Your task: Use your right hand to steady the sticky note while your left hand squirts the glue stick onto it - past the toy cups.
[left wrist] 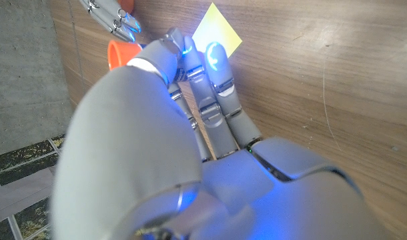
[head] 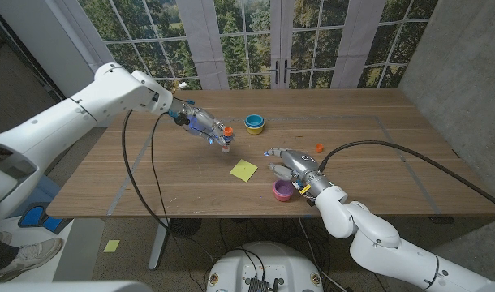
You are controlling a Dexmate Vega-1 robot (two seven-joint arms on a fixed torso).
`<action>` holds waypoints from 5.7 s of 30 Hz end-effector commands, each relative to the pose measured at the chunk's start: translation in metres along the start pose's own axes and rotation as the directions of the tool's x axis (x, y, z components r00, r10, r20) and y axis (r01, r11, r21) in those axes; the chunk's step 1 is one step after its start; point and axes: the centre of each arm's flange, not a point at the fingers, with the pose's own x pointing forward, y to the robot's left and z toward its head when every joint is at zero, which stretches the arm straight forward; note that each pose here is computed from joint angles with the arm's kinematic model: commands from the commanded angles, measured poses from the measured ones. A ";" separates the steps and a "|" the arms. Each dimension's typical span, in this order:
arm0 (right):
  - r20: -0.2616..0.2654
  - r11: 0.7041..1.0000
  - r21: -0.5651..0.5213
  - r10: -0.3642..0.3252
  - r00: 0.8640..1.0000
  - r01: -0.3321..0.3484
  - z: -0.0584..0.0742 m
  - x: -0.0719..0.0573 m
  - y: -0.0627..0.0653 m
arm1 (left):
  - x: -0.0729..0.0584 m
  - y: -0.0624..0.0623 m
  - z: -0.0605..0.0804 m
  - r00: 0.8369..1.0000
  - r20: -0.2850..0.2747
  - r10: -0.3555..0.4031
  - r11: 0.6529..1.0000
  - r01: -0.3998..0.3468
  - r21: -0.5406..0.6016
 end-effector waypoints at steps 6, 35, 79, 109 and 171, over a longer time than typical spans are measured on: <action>0.045 0.999 -0.040 0.028 0.999 -0.026 0.012 -0.004 0.014 | 0.007 -0.002 -0.007 1.000 -0.028 -0.009 0.999 0.009 -0.032; 0.039 0.988 -0.132 0.080 0.996 -0.074 0.032 0.008 0.026 | 0.017 -0.006 -0.016 0.998 -0.059 -0.014 1.000 0.012 -0.028; 0.064 0.978 -0.144 0.162 0.985 -0.151 0.039 0.035 0.037 | 0.042 -0.006 -0.009 1.000 0.000 0.004 0.999 -0.004 0.043; 0.050 0.964 -0.148 0.229 0.972 -0.219 0.034 0.048 0.040 | 0.070 -0.016 0.000 0.999 -0.002 -0.045 0.996 0.045 0.077; 0.005 0.947 -0.175 0.276 0.961 -0.271 0.027 0.056 0.035 | 0.091 -0.046 -0.009 0.998 -0.040 -0.038 0.963 0.047 0.265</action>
